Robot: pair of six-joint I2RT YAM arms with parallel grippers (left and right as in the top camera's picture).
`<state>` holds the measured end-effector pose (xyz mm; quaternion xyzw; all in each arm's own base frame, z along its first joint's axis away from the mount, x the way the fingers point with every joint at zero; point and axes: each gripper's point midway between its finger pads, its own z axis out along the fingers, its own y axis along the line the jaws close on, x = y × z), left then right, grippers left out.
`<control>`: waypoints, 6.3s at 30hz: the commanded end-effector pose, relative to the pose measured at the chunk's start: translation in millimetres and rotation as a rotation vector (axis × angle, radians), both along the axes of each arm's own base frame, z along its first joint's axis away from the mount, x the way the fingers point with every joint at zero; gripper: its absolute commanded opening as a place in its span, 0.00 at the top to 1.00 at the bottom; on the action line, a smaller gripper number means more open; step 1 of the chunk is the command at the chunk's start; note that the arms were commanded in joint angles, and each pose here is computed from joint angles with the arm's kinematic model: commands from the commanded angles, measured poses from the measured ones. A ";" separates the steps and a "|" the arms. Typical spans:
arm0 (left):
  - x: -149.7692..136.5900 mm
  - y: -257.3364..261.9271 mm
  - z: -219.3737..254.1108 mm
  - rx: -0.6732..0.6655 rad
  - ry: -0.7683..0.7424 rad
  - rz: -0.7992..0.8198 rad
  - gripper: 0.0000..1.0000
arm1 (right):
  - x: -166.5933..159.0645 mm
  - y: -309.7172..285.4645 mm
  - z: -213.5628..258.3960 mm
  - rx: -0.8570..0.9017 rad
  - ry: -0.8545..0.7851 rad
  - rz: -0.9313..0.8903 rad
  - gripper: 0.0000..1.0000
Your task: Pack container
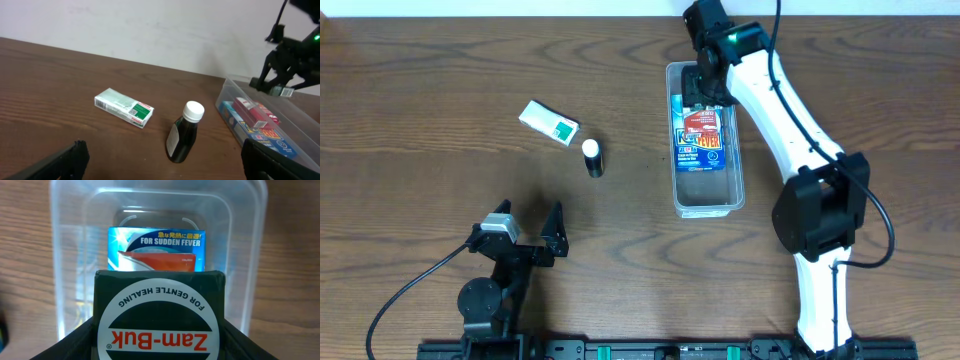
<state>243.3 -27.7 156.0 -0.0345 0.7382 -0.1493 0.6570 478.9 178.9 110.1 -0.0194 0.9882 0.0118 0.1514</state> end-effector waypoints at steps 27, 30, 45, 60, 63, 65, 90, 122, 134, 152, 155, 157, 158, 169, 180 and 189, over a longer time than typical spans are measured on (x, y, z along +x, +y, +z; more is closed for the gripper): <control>-0.8 -1.3 -16.8 -0.008 0.055 -0.009 0.02 | 1.5 7.3 -28.0 0.001 0.041 0.003 0.27; -0.9 -1.4 -16.8 -0.008 0.055 -0.009 0.02 | 1.9 6.1 -28.0 0.000 0.041 0.005 0.26; -0.8 -1.3 -16.8 -0.008 0.055 -0.009 0.02 | 19.4 -8.6 99.0 0.062 -0.238 0.052 0.17; -0.8 -1.3 -16.8 -0.008 0.055 -0.009 0.02 | -23.0 -243.7 159.2 0.048 -0.226 -0.468 0.01; -0.8 -1.3 -16.8 -0.008 0.055 -0.009 0.02 | -37.0 -281.0 150.8 0.035 -0.186 -0.554 0.01; -0.8 -1.3 -16.8 -0.008 0.055 -0.009 0.02 | -43.5 -299.0 149.3 0.030 -0.177 -0.596 0.01; -0.8 -1.3 -16.7 -0.008 0.054 -0.009 0.02 | -70.2 -355.6 139.6 -0.029 -0.135 -0.737 0.01; 15.4 -20.8 147.4 0.019 0.550 -0.159 0.02 | -70.2 -355.6 139.6 -0.029 -0.135 -0.737 0.01; 34.9 -25.0 114.6 -0.131 1.161 -0.148 0.02 | -70.2 -355.6 139.6 -0.029 -0.135 -0.737 0.01; 147.7 32.6 73.8 -0.403 1.055 0.537 0.02 | -70.2 -355.6 139.6 -0.029 -0.135 -0.737 0.01; 168.3 31.2 54.8 -0.439 1.078 0.563 0.02 | -70.2 -355.6 139.6 -0.029 -0.135 -0.737 0.01; 180.0 31.2 40.9 -0.465 1.087 0.586 0.02 | -70.2 -355.6 139.6 -0.029 -0.135 -0.737 0.01; 184.7 31.2 33.0 -0.478 1.095 0.600 0.02 | -70.2 -355.6 139.6 -0.029 -0.135 -0.737 0.01; 213.0 27.9 -27.3 -0.499 1.162 0.639 0.02 | -70.2 -355.6 139.6 -0.029 -0.135 -0.737 0.01; 217.8 17.7 -92.9 -0.517 1.300 0.645 0.02 | -70.2 -355.6 139.6 -0.029 -0.135 -0.737 0.01; 220.5 16.6 -117.7 -0.513 1.333 0.651 0.02 | -70.2 -355.6 139.6 -0.029 -0.135 -0.737 0.01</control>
